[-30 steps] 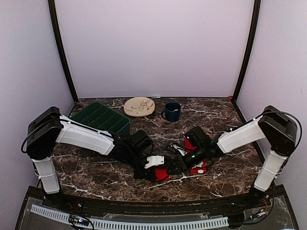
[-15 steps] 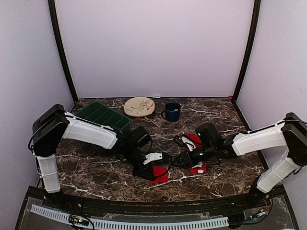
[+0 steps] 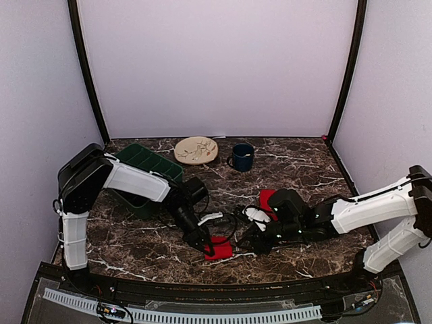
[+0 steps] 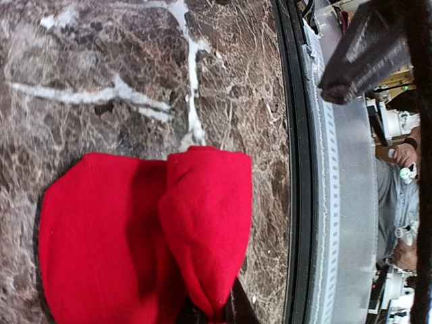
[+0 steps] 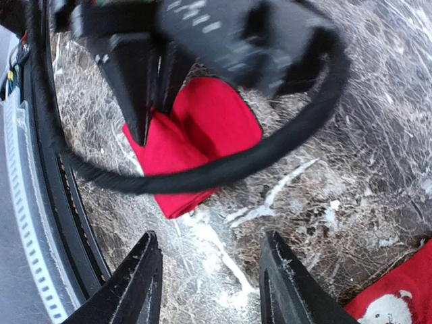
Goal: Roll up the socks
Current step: Roll the sock at the center of the board.
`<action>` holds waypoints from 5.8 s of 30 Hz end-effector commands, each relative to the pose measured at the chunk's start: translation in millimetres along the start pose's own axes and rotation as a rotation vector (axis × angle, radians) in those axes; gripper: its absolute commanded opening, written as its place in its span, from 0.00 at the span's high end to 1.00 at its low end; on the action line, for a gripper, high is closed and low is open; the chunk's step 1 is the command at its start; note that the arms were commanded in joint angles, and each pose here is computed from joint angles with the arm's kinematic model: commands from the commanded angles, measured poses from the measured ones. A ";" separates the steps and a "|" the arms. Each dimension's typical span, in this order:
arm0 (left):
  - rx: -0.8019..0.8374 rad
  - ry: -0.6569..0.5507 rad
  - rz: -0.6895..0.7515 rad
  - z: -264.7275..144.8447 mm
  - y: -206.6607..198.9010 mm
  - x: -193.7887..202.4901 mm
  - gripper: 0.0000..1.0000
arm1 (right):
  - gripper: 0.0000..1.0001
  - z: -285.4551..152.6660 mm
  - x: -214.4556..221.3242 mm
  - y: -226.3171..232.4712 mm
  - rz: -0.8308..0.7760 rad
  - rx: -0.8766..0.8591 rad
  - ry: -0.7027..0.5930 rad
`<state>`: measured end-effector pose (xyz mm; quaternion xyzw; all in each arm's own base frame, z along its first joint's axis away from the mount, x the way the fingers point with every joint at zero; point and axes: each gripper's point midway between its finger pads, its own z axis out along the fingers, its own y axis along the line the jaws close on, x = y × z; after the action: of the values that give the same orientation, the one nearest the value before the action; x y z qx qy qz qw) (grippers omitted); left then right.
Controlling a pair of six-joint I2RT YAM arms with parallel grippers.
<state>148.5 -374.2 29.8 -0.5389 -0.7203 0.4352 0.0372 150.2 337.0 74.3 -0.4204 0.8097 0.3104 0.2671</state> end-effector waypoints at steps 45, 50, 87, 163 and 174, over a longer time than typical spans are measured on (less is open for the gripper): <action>0.217 0.013 -0.119 1.4 -13.8 13.9 0.91 | 0.57 69.9 8.7 49.2 -0.386 -0.106 0.148; 0.217 0.016 -0.124 2.4 -12.9 15.3 0.90 | 0.72 72.3 10.5 49.4 -0.387 -0.114 0.154; -0.223 -0.067 -0.148 -46.4 21.0 10.5 0.69 | 0.98 76.0 18.3 44.4 -0.284 -0.173 0.221; -0.757 0.011 0.564 -5.2 -26.4 17.0 0.50 | 1.00 69.7 4.7 44.8 0.525 -0.659 0.462; -0.859 0.043 0.596 -4.3 -7.3 7.8 0.51 | 1.00 69.4 5.6 46.5 0.529 -0.675 0.468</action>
<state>134.7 -358.8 26.2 -0.6908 -0.6604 0.0977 -0.2777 118.8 404.0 36.6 -0.3240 0.7875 0.5013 -0.1539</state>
